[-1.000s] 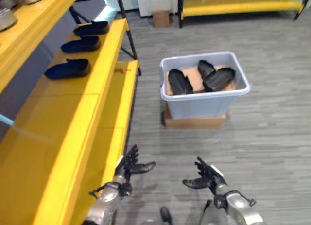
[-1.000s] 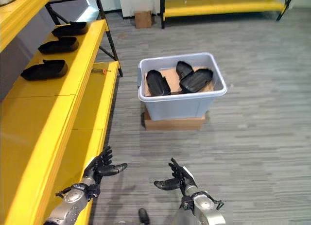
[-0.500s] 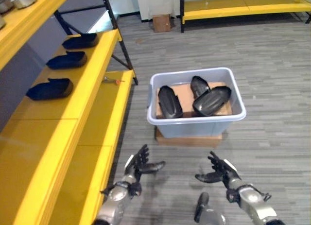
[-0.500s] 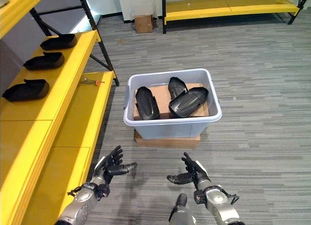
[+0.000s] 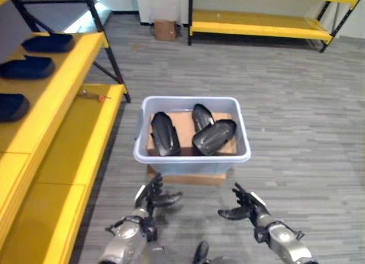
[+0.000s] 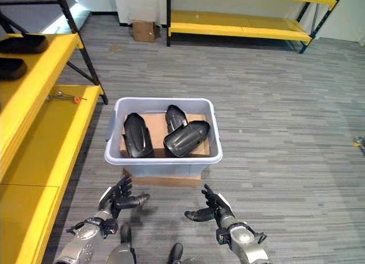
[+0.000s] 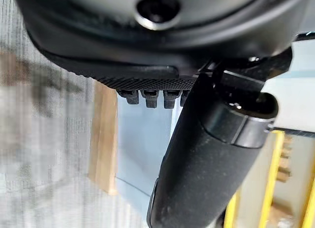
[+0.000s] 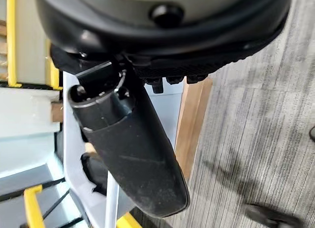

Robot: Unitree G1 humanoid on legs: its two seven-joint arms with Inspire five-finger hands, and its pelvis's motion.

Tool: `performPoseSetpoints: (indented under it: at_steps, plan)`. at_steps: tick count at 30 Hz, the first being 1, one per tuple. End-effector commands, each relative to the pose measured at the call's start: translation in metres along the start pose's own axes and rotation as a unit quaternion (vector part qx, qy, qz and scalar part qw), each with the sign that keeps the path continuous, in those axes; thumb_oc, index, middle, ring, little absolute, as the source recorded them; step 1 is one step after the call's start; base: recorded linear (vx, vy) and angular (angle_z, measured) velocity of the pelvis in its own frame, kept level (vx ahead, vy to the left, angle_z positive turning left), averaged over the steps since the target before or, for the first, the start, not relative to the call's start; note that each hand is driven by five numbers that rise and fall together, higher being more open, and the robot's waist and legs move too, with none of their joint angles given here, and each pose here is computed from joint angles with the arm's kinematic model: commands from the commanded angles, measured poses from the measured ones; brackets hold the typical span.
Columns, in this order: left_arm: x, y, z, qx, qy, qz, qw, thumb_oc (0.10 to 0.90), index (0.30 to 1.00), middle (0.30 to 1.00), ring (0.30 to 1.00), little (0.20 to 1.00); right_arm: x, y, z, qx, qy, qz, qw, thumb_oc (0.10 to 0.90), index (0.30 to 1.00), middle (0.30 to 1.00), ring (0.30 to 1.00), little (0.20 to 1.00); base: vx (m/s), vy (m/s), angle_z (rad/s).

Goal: Move parts from the plastic box to the shelf.

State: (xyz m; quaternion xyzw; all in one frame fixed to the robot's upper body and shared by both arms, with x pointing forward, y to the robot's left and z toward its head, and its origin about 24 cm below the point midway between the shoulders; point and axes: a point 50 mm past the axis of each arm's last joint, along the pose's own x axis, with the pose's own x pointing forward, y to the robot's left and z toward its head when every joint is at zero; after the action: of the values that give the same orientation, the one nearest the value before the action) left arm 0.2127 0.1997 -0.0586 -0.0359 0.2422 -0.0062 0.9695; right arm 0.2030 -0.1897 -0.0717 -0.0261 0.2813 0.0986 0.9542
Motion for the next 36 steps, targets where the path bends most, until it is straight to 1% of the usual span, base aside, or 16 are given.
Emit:
performPoseSetpoints:
  at_steps: [1, 13, 20, 30, 36]
  plan:
    - [0.003, -0.004, 0.047, 0.023, -0.110, -0.027, 0.993, 0.900, 1.000, 1.000, 1.000, 1.000, 0.000, -0.007, 0.033, -0.015, -0.084, 0.009, 0.996, 0.900, 1.000, 1.000, 1.000, 1.000, 0.24, 0.198, -0.12]
    - [0.002, -0.004, 0.048, 0.037, -0.108, -0.036, 0.993, 0.900, 1.000, 1.000, 1.000, 1.000, 0.006, 0.003, 0.041, -0.021, -0.091, 0.028, 0.995, 0.900, 1.000, 1.000, 1.000, 1.000, 0.18, 0.174, -0.02]
    - [0.000, -0.006, 0.045, 0.062, -0.104, -0.047, 0.992, 0.900, 1.000, 1.000, 1.000, 1.000, 0.004, 0.007, 0.036, -0.034, -0.085, 0.037, 0.995, 0.900, 1.000, 1.000, 1.000, 1.000, 0.13, 0.129, 0.17]
    - [0.002, -0.006, 0.041, 0.070, -0.097, -0.053, 0.991, 0.900, 1.000, 1.000, 1.000, 1.000, 0.000, 0.005, 0.031, -0.030, -0.079, 0.033, 0.996, 0.900, 1.000, 1.000, 1.000, 1.000, 0.11, -0.114, 0.16]
    - [-0.002, -0.006, 0.033, 0.054, -0.087, -0.050, 0.994, 0.900, 1.000, 1.000, 1.000, 1.000, -0.004, 0.001, 0.029, -0.033, -0.077, 0.032, 0.996, 0.900, 1.000, 1.000, 1.000, 1.000, 0.10, -0.165, 0.14]
